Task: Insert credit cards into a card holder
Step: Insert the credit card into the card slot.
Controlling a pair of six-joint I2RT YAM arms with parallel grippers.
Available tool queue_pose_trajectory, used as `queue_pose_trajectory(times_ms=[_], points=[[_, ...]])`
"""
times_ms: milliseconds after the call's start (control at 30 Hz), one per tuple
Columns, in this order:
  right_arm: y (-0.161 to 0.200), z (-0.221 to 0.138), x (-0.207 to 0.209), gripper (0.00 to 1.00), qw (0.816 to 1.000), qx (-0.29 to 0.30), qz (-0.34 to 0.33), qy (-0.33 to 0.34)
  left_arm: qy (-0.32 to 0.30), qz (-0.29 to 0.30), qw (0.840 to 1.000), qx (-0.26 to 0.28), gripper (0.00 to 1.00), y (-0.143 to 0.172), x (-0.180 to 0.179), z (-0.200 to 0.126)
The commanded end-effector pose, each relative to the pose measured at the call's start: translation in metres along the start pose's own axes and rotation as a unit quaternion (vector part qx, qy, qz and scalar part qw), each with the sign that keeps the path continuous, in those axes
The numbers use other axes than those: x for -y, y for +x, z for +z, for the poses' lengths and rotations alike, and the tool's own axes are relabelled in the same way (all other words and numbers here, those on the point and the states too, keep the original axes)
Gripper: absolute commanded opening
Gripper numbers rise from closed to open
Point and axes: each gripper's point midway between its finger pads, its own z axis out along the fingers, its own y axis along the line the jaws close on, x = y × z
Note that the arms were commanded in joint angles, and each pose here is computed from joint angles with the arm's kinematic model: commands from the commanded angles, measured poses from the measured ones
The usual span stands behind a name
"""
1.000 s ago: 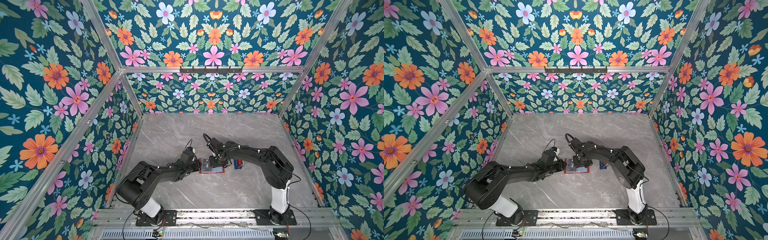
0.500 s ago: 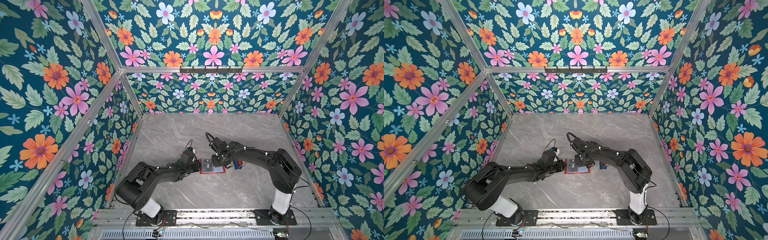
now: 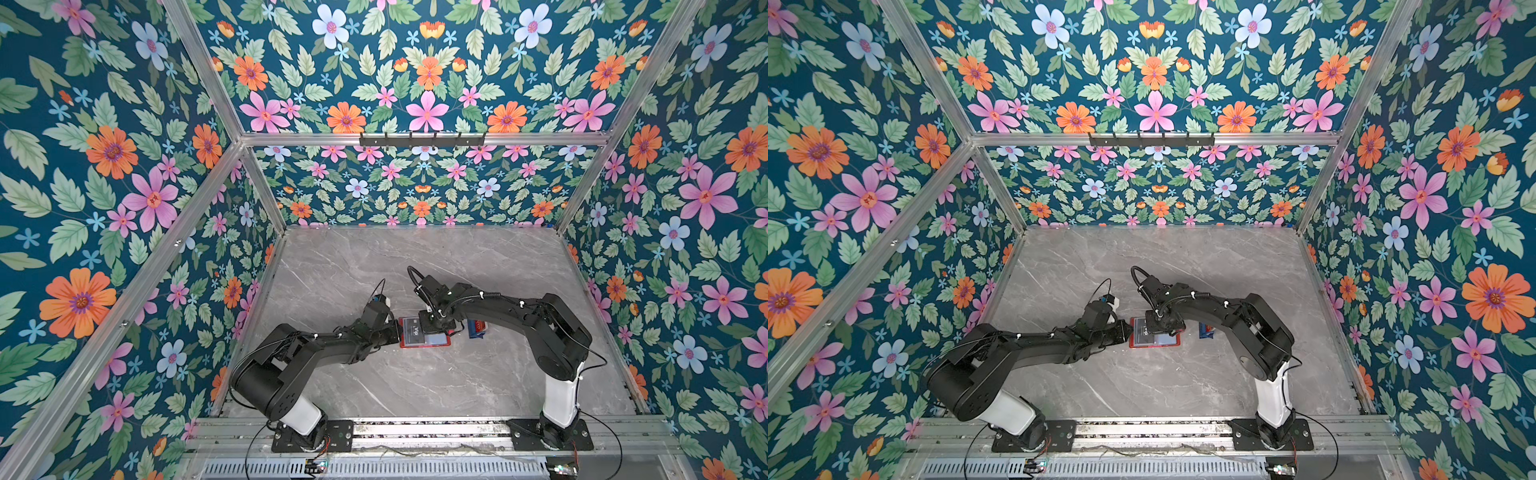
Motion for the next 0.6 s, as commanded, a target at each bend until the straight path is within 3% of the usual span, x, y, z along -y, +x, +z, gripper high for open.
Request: queue_pose_trajectory(times_ms=[0,233,567], points=[[-0.001,0.002,-0.002,0.08,1.0,-0.004,0.01,-0.001,-0.057,-0.009,0.996,-0.062,0.18,0.033,-0.029,-0.002],[0.001,0.01,-0.004,0.08,1.0,-0.017,0.011,-0.004,-0.055,-0.008,0.996,-0.064,0.18,0.034,-0.029,-0.002],[0.001,0.012,-0.012,0.19,0.999,-0.024,0.008,-0.022,-0.043,-0.005,0.997,-0.062,0.19,0.033,-0.025,-0.001]])
